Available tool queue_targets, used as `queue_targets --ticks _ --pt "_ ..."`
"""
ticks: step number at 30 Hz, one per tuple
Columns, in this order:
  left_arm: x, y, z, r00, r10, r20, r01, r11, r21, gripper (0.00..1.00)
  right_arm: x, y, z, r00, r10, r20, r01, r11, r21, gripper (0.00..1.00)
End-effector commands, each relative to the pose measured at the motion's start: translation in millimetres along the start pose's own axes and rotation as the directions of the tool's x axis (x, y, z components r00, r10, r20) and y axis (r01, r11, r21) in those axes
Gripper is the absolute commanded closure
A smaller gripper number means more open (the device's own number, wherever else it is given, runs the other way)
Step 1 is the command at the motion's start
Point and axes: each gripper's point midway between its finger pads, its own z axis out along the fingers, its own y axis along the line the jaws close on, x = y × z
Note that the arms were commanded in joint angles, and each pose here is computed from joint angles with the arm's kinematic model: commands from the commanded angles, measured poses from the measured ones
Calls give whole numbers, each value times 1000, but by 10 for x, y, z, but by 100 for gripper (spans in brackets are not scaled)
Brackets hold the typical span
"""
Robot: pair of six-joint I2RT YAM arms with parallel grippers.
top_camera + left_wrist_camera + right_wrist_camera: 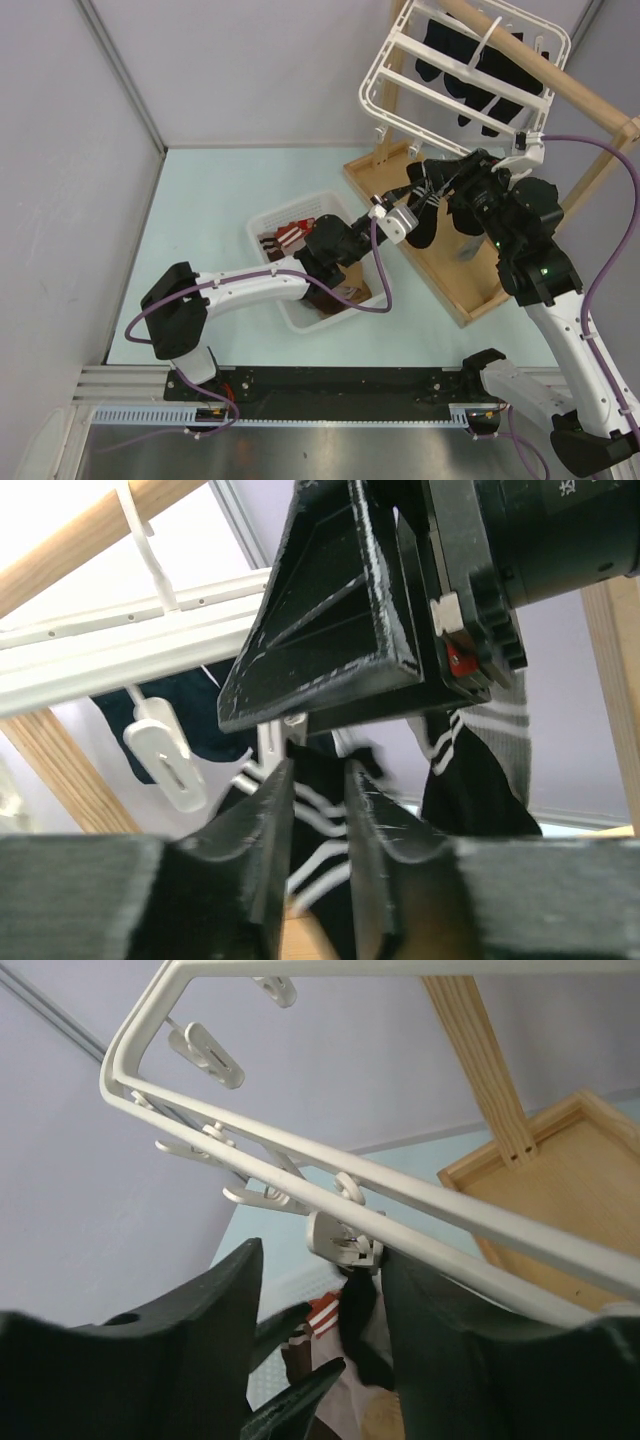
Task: Clip the socks to the hanger
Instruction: Clamp the sock onto the hanger.
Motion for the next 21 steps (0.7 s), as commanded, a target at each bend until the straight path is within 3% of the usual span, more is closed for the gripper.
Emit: queue_targets --ticks 1,5,14,21 --pt "-240 95 69 998 4 56 -3 1000 -30 59 -79 16 -49 1000 -15 26 14 1000 4 40" --pt "-243 131 -1 999 -4 53 7 999 -45 49 -102 10 -72 999 -20 36 20 1000 10 36" --pt "-163 337 -124 998 -55 42 61 982 -180 15 -173 -47 -121 996 -54 64 51 998 41 34" --pt "-82 550 -53 994 -110 15 109 943 -314 12 -216 -89 -171 994 -74 80 69 996 64 32"
